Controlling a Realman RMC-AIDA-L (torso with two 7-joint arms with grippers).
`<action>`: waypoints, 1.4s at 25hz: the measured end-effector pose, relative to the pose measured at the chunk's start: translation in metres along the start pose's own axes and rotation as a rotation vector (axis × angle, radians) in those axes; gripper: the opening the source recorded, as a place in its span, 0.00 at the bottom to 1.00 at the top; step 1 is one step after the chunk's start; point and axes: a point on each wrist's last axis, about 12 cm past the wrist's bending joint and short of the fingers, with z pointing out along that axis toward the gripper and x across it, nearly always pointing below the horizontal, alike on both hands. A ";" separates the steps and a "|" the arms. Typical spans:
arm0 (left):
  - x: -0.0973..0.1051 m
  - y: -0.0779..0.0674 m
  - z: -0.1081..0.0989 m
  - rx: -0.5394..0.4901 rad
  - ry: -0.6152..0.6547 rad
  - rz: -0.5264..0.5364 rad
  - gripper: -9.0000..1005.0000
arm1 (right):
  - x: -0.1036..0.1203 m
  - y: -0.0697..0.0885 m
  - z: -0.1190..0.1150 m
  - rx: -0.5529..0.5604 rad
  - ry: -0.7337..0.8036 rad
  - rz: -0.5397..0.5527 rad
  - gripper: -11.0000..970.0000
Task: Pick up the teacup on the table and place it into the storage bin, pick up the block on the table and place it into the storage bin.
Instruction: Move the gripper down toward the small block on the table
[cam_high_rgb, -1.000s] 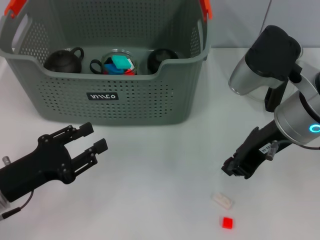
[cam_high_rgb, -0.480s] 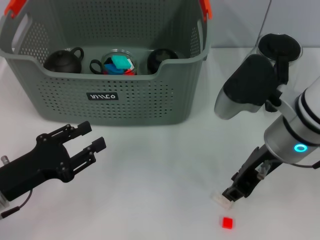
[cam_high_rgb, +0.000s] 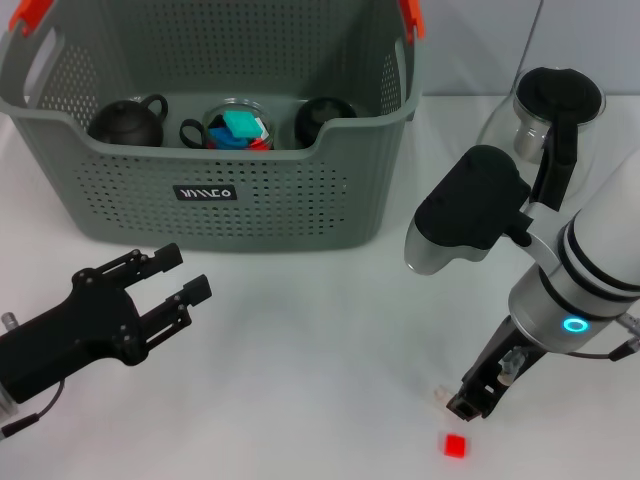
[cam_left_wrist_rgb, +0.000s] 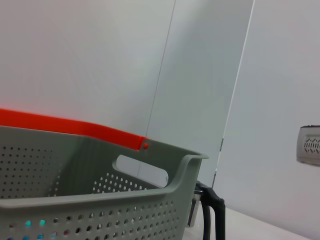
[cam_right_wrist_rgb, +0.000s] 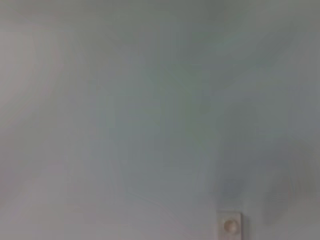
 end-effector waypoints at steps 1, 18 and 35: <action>0.000 0.000 0.000 0.000 0.000 -0.001 0.54 | 0.000 0.000 0.000 0.003 0.001 0.004 0.42; 0.001 -0.001 0.000 0.000 -0.001 -0.001 0.54 | -0.005 0.004 0.011 0.022 0.007 0.009 0.38; 0.002 -0.001 0.001 -0.004 0.000 -0.006 0.54 | -0.014 0.007 0.021 0.054 0.047 -0.014 0.37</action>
